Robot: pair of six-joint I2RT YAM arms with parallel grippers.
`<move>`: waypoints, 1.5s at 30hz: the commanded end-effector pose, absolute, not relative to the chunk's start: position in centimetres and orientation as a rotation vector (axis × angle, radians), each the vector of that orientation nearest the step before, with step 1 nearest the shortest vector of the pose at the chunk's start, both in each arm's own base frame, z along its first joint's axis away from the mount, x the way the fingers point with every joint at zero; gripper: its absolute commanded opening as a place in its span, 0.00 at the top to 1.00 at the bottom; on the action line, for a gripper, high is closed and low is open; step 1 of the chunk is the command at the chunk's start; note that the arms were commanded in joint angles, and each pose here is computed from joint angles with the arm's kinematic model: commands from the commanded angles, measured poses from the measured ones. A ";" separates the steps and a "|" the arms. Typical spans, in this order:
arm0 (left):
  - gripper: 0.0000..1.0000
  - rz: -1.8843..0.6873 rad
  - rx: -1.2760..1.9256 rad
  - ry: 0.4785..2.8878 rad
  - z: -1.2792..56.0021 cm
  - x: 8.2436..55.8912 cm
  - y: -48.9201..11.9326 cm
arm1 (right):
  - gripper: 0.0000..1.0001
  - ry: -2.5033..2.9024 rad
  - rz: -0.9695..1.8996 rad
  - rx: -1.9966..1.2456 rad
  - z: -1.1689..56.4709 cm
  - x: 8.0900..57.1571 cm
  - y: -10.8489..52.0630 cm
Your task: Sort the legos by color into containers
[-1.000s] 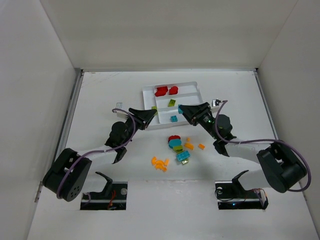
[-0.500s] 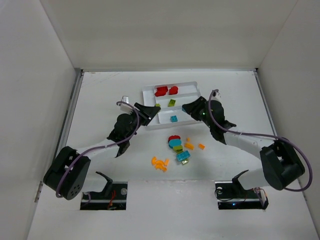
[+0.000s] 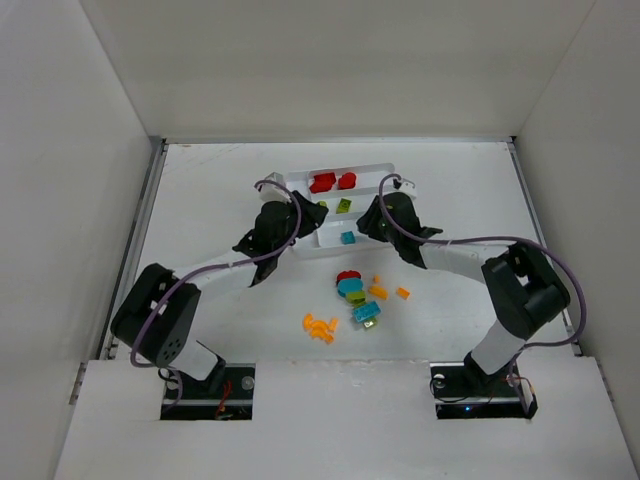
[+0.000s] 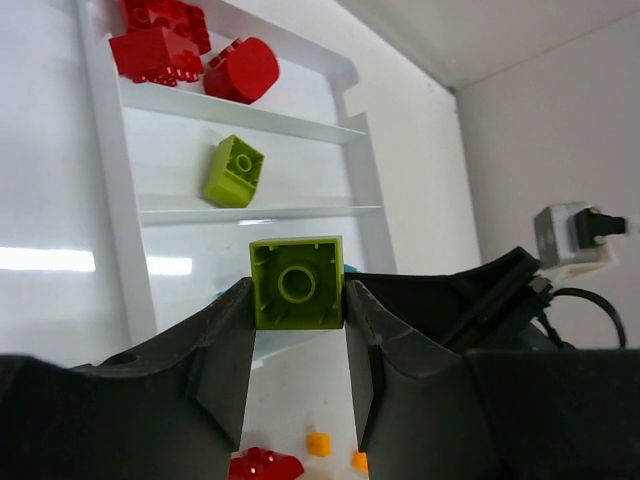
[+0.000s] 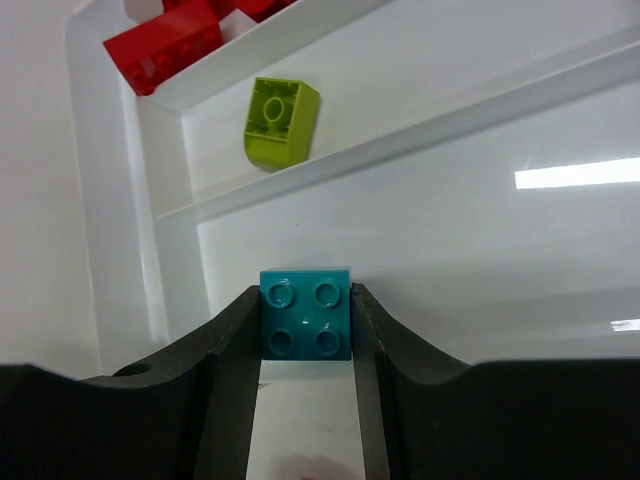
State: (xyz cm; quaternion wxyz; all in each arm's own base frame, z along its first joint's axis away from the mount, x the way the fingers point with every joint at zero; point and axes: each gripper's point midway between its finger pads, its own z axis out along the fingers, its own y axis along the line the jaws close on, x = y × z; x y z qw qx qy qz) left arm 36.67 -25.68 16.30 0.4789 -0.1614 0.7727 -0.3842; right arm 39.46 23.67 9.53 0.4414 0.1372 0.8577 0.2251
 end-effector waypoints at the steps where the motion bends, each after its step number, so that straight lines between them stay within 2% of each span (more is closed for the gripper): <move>1: 0.86 -0.864 -0.331 1.878 16.9 38.2 -26.1 | 0.62 2.071 0.544 0.310 11.7 41.0 24.2; 8: 0.86 -0.810 -0.295 1.930 15.5 40.6 -27.5 | 0.44 2.055 0.555 0.298 12.1 40.7 24.1; 11: 0.86 -0.779 -0.278 1.942 14.9 41.4 -27.9 | 0.40 2.045 0.562 0.292 12.3 40.4 24.0; 13: 0.86 -0.767 -0.271 1.954 14.6 41.9 -28.2 | 0.40 2.034 0.572 0.293 12.7 40.0 23.8; 15: 0.86 -0.748 -0.257 1.972 14.1 42.4 -28.5 | 0.44 2.006 0.583 0.295 13.7 39.5 23.4; 20: 0.85 -0.677 -0.208 2.034 12.1 43.8 -29.0 | 0.70 1.933 0.614 0.293 16.2 37.4 22.1; 21: 0.85 -0.661 -0.197 2.043 11.8 44.2 -29.1 | 0.73 1.924 0.623 0.289 16.3 36.9 21.9; 24: 0.85 -0.610 -0.185 2.065 11.0 45.0 -29.1 | 0.72 1.921 0.625 0.261 15.9 35.9 21.6; 30: 0.80 -0.534 -0.146 2.092 10.1 45.8 -29.3 | 0.56 1.924 0.645 0.193 16.0 34.9 22.2; 35: 0.72 -0.491 -0.138 2.103 9.5 46.3 -29.1 | 0.47 1.935 0.658 0.108 16.6 32.8 23.5; 45: 0.54 -0.496 -0.135 2.095 10.1 46.1 -29.1 | 0.29 2.065 0.640 -0.048 13.2 27.2 24.7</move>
